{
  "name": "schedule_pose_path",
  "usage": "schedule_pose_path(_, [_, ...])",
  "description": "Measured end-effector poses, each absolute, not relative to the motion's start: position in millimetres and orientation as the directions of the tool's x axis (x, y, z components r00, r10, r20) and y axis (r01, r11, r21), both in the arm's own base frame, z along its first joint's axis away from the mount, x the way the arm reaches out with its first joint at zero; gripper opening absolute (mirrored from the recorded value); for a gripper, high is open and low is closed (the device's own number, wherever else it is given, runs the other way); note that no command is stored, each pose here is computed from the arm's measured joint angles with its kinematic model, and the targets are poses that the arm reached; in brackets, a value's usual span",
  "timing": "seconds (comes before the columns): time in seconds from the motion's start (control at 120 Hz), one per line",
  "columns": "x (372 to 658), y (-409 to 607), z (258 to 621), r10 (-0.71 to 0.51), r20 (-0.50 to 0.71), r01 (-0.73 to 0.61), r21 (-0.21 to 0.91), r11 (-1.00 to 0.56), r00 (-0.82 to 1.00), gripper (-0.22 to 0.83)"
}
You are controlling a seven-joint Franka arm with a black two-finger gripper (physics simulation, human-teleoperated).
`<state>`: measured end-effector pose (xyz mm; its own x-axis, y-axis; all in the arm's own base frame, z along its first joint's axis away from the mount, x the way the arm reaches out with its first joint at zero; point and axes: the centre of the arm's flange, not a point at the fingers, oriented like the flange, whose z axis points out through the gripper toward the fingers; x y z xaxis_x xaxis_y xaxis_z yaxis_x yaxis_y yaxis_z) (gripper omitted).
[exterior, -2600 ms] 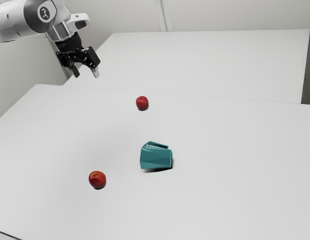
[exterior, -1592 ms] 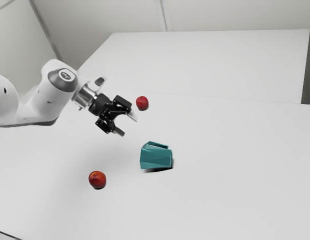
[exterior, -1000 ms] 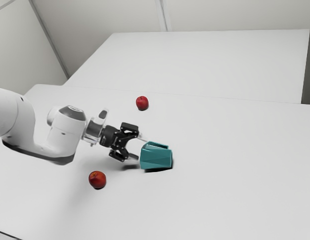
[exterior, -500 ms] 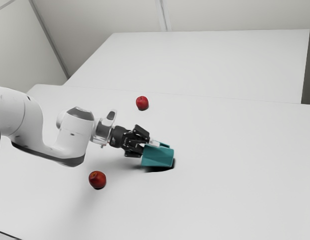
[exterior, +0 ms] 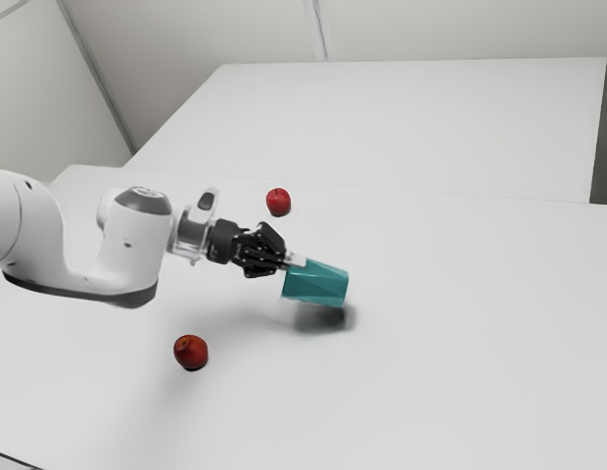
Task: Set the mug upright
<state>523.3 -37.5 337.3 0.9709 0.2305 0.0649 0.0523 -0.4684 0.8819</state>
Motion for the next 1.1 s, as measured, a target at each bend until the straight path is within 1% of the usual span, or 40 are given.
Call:
schedule_pose_path(0.1, [526.6,-35.5,372.3,0.160,0.141,-0.033,0.842,-0.539,0.977,-0.16])
schedule_pose_path(0.142, [531.6,-34.0,386.3,0.109,0.172,-0.076,0.806,-0.587,0.979,-0.16])
schedule_pose_path(0.225, [538.0,-30.4,401.8,0.017,0.200,-0.137,0.730,-0.670,0.980,-0.17])
schedule_pose_path(0.283, [543.7,-27.2,414.1,-0.058,0.216,-0.189,0.656,-0.731,0.975,-0.17])
schedule_pose_path(0.425, [556.0,-17.3,436.7,-0.211,0.210,-0.287,0.456,-0.842,0.955,-0.17])
schedule_pose_path(0.567, [563.9,-4.3,455.2,-0.294,0.176,-0.334,0.282,-0.899,0.939,-0.17])
schedule_pose_path(0.7, [567.2,11.2,455.2,-0.320,0.123,-0.337,0.168,-0.926,0.939,-0.17])
schedule_pose_path(0.783, [568.7,22.3,450.1,-0.314,0.094,-0.324,0.121,-0.938,0.945,-0.17])
schedule_pose_path(0.925, [572.1,33.7,437.3,-0.286,0.065,-0.291,0.090,-0.953,0.956,-0.17])
schedule_pose_path(1.1, [574.0,21.1,412.1,-0.281,0.046,-0.284,0.079,-0.956,0.959,-0.17])
